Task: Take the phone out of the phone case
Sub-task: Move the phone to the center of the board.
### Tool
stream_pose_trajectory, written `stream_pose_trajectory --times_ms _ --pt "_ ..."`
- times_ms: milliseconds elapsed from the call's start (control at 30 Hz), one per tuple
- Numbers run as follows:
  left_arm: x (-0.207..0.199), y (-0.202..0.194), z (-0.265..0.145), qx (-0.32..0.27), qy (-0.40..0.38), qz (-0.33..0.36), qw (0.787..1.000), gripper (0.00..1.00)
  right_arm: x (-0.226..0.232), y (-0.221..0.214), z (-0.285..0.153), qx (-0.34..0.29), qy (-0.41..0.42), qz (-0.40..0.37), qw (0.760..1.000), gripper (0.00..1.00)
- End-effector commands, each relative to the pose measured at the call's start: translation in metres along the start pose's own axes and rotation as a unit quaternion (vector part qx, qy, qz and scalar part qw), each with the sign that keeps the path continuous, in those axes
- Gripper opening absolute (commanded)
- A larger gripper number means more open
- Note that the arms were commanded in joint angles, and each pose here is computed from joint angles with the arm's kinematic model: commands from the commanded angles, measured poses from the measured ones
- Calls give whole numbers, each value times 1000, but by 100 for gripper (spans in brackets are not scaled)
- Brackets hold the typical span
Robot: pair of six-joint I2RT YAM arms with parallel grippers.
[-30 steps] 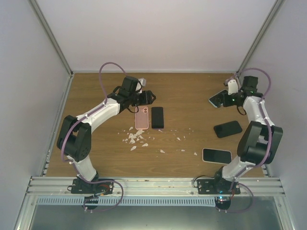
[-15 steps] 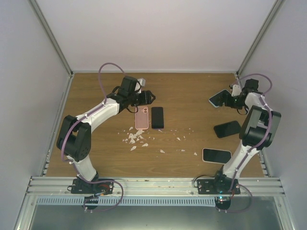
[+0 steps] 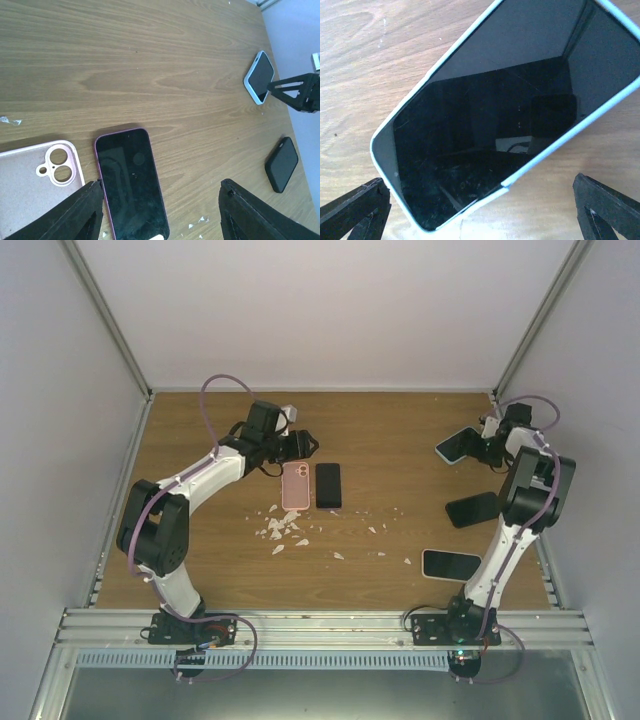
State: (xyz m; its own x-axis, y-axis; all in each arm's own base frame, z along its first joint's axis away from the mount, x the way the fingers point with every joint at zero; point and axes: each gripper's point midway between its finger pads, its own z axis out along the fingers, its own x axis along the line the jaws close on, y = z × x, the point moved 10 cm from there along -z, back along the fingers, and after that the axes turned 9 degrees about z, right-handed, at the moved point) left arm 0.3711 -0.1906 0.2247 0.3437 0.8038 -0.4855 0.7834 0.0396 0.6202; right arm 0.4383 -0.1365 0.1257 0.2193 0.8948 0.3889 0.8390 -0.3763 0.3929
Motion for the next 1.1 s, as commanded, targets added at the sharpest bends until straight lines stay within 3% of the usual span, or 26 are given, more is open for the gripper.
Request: stream_pose_trajectory --times_ms 0,300,667,1067 --pt "-5 10 -14 -37 -13 6 999 64 -3 9 17 4 19 14 1000 99" --pt "-3 12 -18 -44 -12 6 999 65 10 20 45 25 66 -24 997 100" --pt "0 10 -16 -40 -15 1 999 65 68 4 81 73 113 -165 977 100" --pt "0 11 -16 -40 -15 2 999 65 126 -34 103 123 72 -303 943 100"
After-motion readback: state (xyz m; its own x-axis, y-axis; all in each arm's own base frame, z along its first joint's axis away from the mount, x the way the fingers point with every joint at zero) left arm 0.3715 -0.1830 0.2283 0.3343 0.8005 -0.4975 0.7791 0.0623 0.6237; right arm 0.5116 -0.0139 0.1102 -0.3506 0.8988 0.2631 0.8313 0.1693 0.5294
